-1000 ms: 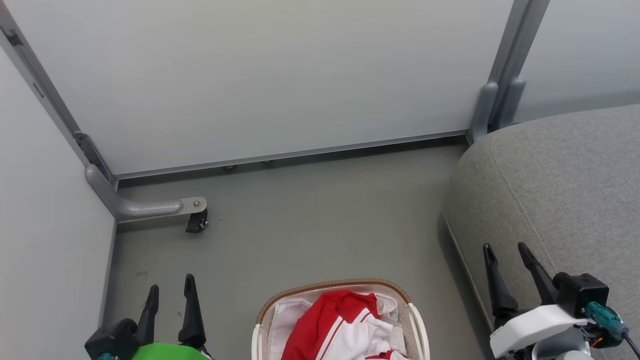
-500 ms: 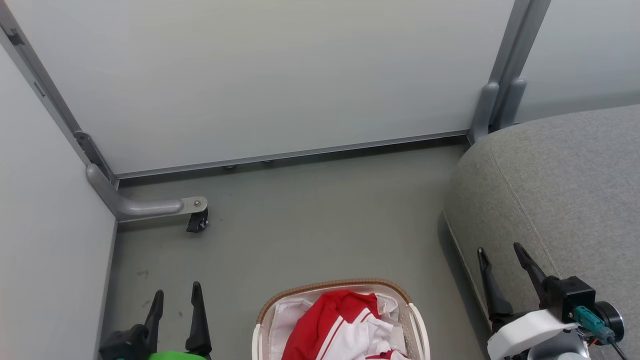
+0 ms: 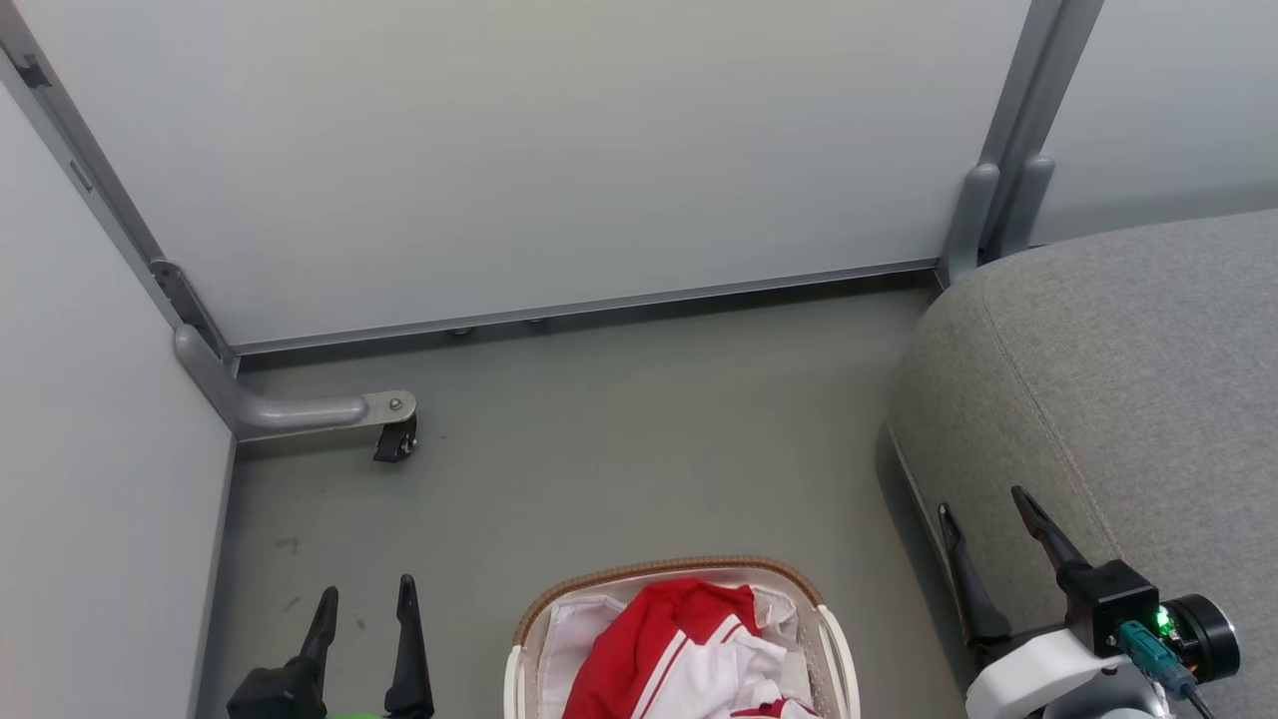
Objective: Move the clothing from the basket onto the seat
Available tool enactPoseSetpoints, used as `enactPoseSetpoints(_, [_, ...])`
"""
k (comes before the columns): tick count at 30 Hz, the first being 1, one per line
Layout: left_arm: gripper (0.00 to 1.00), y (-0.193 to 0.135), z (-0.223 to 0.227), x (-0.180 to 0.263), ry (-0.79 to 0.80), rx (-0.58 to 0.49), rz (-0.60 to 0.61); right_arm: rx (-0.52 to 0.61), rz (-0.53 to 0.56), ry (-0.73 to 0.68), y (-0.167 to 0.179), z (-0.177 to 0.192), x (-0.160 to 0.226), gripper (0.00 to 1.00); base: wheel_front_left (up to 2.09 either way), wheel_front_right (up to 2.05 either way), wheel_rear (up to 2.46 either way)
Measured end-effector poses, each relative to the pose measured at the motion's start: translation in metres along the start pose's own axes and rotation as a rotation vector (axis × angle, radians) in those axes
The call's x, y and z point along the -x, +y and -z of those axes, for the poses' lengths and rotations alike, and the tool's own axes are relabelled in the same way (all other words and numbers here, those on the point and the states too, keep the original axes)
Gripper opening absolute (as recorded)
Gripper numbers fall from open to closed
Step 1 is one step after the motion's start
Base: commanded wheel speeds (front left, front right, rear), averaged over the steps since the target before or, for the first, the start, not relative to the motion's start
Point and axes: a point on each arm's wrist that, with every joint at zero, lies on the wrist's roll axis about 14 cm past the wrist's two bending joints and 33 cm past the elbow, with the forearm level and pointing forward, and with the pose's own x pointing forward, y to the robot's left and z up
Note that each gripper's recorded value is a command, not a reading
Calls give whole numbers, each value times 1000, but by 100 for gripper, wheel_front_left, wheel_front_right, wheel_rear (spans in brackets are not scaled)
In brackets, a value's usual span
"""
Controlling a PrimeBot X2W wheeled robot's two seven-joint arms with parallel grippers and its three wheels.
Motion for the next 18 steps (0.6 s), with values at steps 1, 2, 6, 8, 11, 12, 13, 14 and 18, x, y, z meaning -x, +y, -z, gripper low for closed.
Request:
enactPoseSetpoints(1, [100, 0, 1, 0, 2, -6, 2, 6, -2, -1, 0, 0, 0, 100, 0, 0, 0])
enactPoseSetpoints(2, [100, -1, 1, 1, 2, -10, 2, 11, -4, -2, 1, 0, 0, 100, 0, 0, 0])
enactPoseSetpoints(6, [100, -1, 3, 1, 7, -16, 3, 15, -5, 0, 1, 0, 1, 100, 0, 0, 0])
enactPoseSetpoints(8, [100, -1, 4, 2, 10, -16, 3, 14, -3, 0, 0, 1, 1, 100, 0, 0, 0])
enactPoseSetpoints(11, [100, -1, 4, 2, 11, -16, 3, 14, -3, 1, 0, 1, 1, 100, 0, 0, 0])
enactPoseSetpoints(12, [100, -1, 5, 2, 12, -16, 3, 14, -2, 1, 0, 1, 1, 100, 0, 0, 0])
enactPoseSetpoints(13, [100, -1, 5, 2, 12, -16, 4, 14, -2, 1, 0, 1, 1, 100, 0, 0, 0])
enactPoseSetpoints(14, [100, -1, 5, 2, 13, -16, 4, 13, -2, 1, 0, 1, 1, 100, 0, 0, 0])
enactPoseSetpoints(18, [100, -1, 6, 2, 15, -16, 4, 13, -2, 1, 0, 1, 1, 100, 0, 0, 0])
